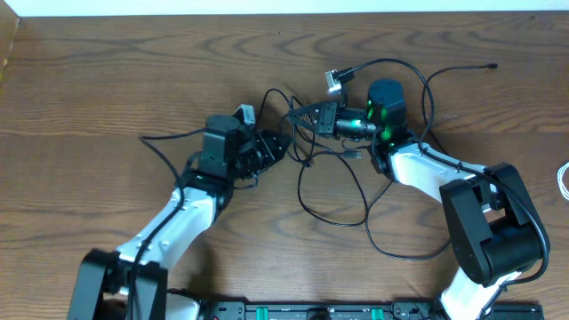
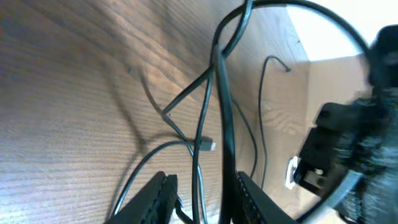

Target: Untangle cables

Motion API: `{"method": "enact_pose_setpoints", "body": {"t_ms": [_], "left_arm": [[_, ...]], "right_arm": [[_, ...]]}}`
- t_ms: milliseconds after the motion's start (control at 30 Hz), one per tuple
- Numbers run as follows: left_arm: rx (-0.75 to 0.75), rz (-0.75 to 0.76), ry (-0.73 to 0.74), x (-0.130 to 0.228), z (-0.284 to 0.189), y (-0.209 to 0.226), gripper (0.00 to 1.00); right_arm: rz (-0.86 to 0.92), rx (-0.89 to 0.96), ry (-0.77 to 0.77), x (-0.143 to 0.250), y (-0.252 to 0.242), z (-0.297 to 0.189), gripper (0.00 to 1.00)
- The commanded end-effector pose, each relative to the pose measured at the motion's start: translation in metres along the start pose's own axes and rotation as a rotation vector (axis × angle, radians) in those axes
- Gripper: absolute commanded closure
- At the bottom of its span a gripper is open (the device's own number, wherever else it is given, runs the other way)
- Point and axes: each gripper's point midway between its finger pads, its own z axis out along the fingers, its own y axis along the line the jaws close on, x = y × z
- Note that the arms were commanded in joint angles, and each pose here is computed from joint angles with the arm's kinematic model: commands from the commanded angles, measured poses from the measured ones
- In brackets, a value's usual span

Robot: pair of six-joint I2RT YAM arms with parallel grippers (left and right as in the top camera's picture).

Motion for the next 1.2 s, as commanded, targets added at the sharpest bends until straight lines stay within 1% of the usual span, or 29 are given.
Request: {"method": "enact_pose_setpoints", "body": {"t_ms": [0,67,200,267,433,533,667,767,933,1033,1167], "left_arm": [[-0.037,-0.026,-0.004,0.001,0.01,0.01,0.9],[-0.067,-0.024,-0.009,0.001,0.014,0.019,0.92],[-0.101,0.023,0.003,0.004,0.018,0.03,0.92],[-0.117,0.019,0.016,0.007,0.019,0.035,0.92],[-0.133,0.086,0.052,0.014,0.019,0.04,0.92],[-0.108,0.136,0.1,0.026,0.02,0.035,0.92],[-0.026,0.247,0.196,0.049,0.023,0.02,0.92],[0.001,0.307,0.249,0.064,0.023,0.015,0.92],[-0.017,0.316,0.279,0.073,0.023,0.019,0.92],[-0.041,0.333,0.283,0.074,0.022,0.025,0.92],[-0.054,0.333,0.298,0.077,0.021,0.029,0.92]], "right_arm": [[-0.032,-0.03,-0.007,-0.006,0.015,-0.004,0.99],[-0.035,-0.047,-0.012,-0.009,0.019,-0.006,0.99],[-0.056,-0.107,-0.038,-0.022,0.035,-0.016,0.99],[-0.062,-0.124,-0.067,-0.031,0.039,-0.024,0.99],[-0.025,-0.116,-0.135,-0.053,0.034,-0.045,0.99],[-0.035,-0.077,-0.211,-0.068,0.024,-0.051,0.99],[-0.042,0.017,-0.37,-0.094,0.005,-0.059,0.98],[-0.031,0.067,-0.494,-0.114,-0.003,-0.068,0.98],[0.055,0.075,-0.631,-0.133,-0.007,-0.081,0.99],[0.146,0.061,-0.688,-0.14,-0.01,-0.087,0.99],[0.207,0.052,-0.742,-0.147,-0.013,-0.093,0.99]]}}
